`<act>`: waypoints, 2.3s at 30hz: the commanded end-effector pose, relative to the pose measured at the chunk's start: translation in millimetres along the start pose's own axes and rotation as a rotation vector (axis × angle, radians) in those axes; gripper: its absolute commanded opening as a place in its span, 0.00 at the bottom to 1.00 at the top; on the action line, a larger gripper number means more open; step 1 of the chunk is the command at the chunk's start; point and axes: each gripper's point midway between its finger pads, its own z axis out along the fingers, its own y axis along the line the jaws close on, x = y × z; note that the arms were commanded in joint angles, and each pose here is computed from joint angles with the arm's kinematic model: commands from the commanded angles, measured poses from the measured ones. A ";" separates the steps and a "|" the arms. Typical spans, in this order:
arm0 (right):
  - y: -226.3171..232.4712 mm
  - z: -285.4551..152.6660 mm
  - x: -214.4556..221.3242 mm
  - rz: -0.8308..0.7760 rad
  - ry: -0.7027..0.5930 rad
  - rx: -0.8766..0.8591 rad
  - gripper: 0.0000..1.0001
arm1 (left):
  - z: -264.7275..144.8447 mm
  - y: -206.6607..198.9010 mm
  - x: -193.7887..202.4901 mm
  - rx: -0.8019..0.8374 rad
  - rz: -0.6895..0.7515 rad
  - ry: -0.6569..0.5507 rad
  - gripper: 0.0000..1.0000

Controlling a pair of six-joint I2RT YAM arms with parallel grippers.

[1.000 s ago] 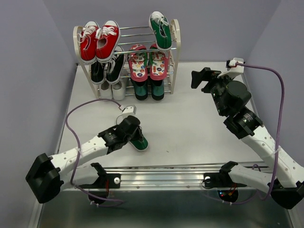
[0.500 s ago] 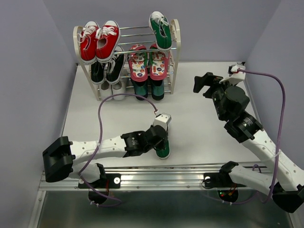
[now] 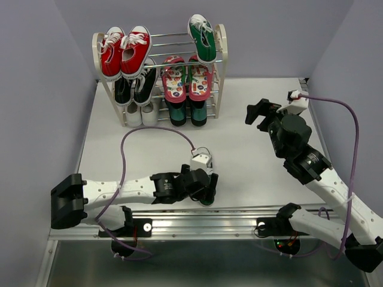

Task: Place and organize the shoes onto the shoe shelf

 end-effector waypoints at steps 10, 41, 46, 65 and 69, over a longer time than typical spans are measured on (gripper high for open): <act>-12.3 -2.1 12.6 -0.004 0.016 0.034 1.00 | 2.6 -16.0 37.8 -0.091 -0.135 0.108 0.99; -36.6 -9.7 32.9 -0.043 0.031 0.094 1.00 | 28.4 19.2 35.5 -0.376 -0.199 0.182 0.60; -39.3 -8.5 37.9 -0.055 0.042 0.107 1.00 | 33.9 22.2 40.6 -0.384 -0.184 0.209 0.37; -66.3 -17.9 51.2 -0.052 0.023 0.188 1.00 | -52.9 4.9 -52.2 -0.446 0.066 -0.180 0.00; -72.8 -20.7 59.9 -0.051 0.032 0.199 1.00 | -79.7 -2.4 -78.9 -0.448 0.083 -0.250 0.00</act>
